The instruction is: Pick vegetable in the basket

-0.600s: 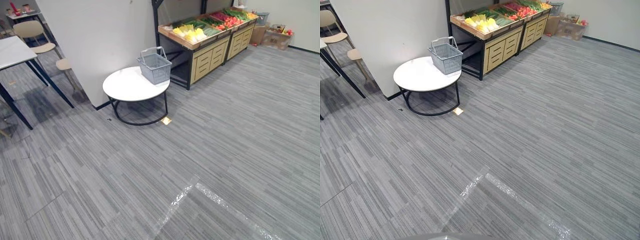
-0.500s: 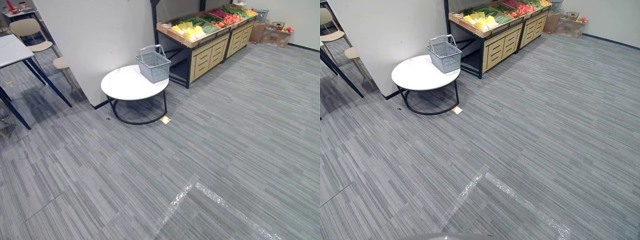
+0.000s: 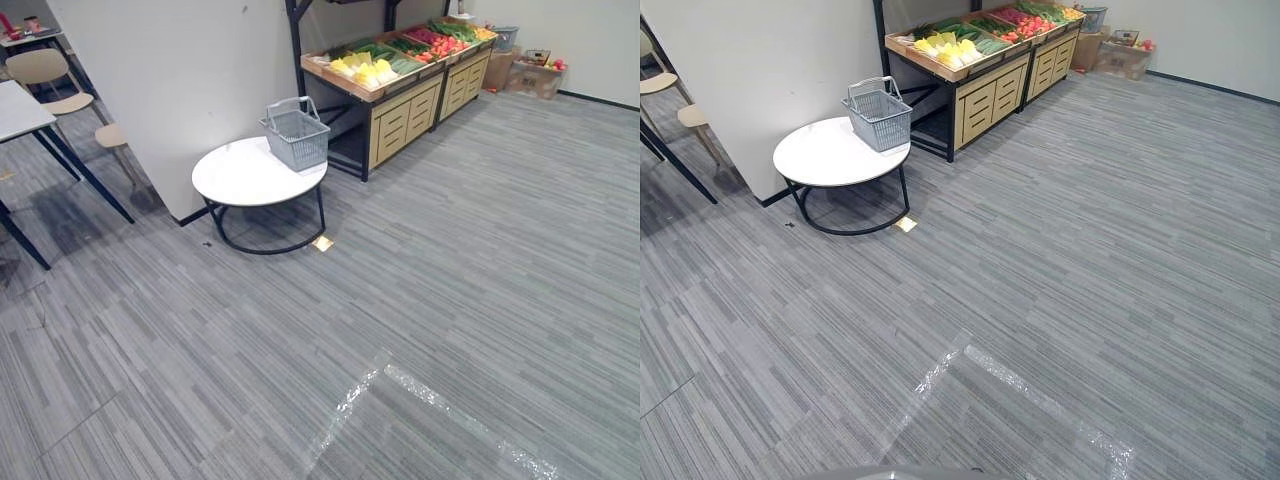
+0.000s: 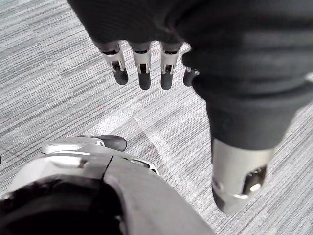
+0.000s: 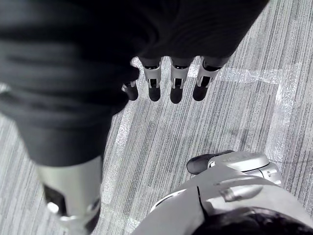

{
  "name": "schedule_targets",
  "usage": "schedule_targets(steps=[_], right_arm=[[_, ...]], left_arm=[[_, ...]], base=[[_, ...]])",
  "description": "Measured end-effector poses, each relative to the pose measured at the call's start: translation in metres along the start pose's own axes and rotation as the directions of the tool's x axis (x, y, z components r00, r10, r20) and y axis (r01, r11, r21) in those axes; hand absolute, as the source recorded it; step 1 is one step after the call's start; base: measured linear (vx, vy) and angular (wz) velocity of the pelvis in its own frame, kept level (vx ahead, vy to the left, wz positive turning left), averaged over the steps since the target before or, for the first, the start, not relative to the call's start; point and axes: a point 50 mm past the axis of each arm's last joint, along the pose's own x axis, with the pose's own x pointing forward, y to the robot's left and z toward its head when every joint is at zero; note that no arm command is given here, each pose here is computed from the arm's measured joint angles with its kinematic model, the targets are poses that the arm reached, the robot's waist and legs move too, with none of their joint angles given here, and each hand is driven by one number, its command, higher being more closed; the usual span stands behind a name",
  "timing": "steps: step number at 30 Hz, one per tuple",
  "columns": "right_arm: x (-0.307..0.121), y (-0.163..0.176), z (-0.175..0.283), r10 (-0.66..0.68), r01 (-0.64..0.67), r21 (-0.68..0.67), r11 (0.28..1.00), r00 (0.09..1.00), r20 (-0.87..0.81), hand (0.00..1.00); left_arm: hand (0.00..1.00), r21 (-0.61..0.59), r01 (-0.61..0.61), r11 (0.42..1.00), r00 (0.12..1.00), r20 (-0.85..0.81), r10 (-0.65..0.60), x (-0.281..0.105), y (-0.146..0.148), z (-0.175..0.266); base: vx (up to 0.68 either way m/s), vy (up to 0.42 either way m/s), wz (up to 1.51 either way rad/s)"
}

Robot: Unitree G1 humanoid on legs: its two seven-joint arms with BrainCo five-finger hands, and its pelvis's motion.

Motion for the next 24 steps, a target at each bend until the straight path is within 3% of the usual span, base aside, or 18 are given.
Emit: schedule_targets(steps=[19, 24], right_arm=[[-0.001, -0.002, -0.005, -0.007, 0.009, 0.157, 0.988, 1.000, -0.010, 0.00], [0.002, 0.005, 0.013, 0.008, -0.014, 0.174, 0.985, 0.999, 0.039, 0.00]], left_arm=[[0.00, -0.033, -0.009, 0.999, 1.000, -0.015, 0.008, 0.000, 0.001, -0.003], [0.00, -0.062, -0.010, 0.998, 1.000, 0.009, 0.011, 0.002, -0.001, 0.007]], base=[[0.00, -0.022, 0.00], [-0.07, -0.032, 0.00]])
